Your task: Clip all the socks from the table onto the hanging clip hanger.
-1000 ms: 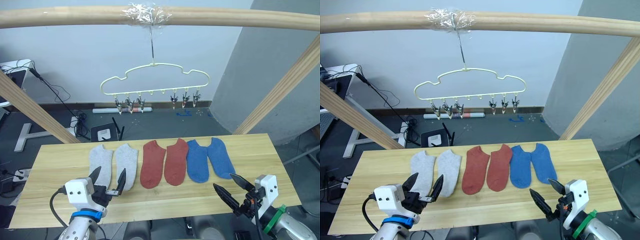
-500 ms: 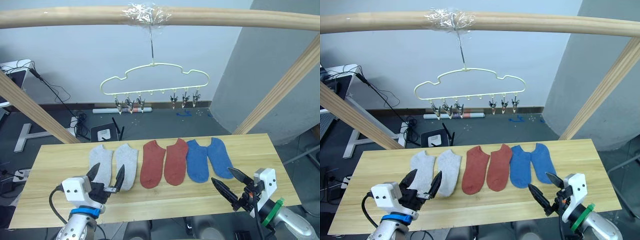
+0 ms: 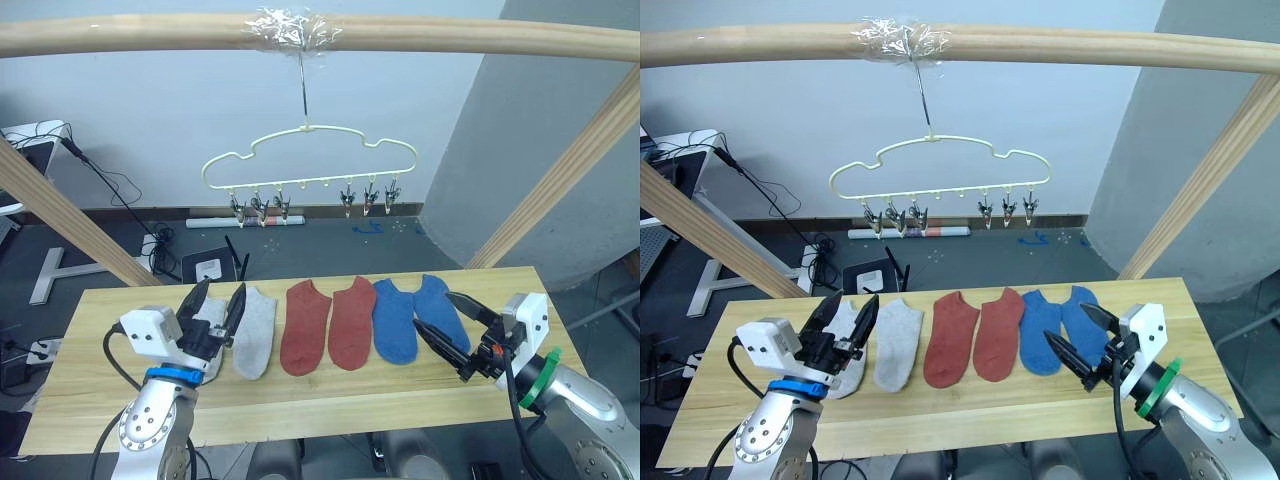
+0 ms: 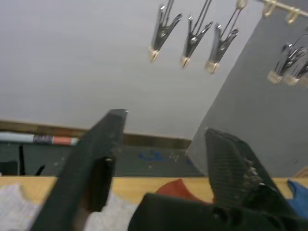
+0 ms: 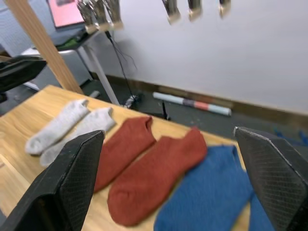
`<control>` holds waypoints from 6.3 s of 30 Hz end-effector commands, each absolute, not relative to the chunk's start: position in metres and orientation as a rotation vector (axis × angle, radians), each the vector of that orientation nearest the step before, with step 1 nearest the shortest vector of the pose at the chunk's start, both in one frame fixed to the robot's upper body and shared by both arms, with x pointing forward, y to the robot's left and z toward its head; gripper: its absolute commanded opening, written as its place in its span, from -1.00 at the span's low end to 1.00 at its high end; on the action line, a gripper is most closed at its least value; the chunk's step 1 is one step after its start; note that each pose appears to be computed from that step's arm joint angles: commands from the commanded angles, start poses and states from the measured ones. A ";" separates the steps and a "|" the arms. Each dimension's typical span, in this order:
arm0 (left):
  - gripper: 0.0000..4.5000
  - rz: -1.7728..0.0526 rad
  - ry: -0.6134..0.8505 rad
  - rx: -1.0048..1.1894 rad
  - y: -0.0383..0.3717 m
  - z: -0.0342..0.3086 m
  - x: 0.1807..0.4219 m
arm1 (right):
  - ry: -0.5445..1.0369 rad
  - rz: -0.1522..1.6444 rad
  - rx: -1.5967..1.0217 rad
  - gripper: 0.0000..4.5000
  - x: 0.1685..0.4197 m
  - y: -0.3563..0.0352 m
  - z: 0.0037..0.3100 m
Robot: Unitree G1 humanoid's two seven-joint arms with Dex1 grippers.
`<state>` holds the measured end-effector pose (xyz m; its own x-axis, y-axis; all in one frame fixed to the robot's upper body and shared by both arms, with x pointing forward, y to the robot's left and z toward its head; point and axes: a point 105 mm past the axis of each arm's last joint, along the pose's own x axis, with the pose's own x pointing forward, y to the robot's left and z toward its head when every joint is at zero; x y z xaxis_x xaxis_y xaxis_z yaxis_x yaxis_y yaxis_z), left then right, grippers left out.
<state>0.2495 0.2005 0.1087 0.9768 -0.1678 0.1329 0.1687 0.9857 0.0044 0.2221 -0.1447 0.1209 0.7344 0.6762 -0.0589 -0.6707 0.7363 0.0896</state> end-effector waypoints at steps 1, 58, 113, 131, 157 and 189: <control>0.18 -0.158 -0.175 0.018 0.197 0.125 0.258 | 0.046 0.820 0.033 1.00 0.222 -0.138 0.138; -0.31 -0.036 -0.284 0.061 0.179 0.216 0.337 | 0.091 1.077 -0.093 1.00 0.222 -0.105 0.188; -0.99 -0.147 -0.280 -0.005 0.176 0.219 0.338 | 0.482 0.575 -0.353 1.00 0.298 -0.172 0.125; -0.99 -0.142 -0.286 0.008 0.173 0.225 0.333 | 0.585 0.272 -0.349 1.00 0.361 -0.206 0.076; -0.99 -0.127 -0.275 0.023 0.177 0.226 0.331 | 0.697 0.282 -0.275 1.00 0.363 -0.197 0.038; -1.00 -0.242 -0.175 -0.217 0.193 0.233 0.324 | 0.498 0.645 -0.371 -0.98 0.326 -0.137 0.117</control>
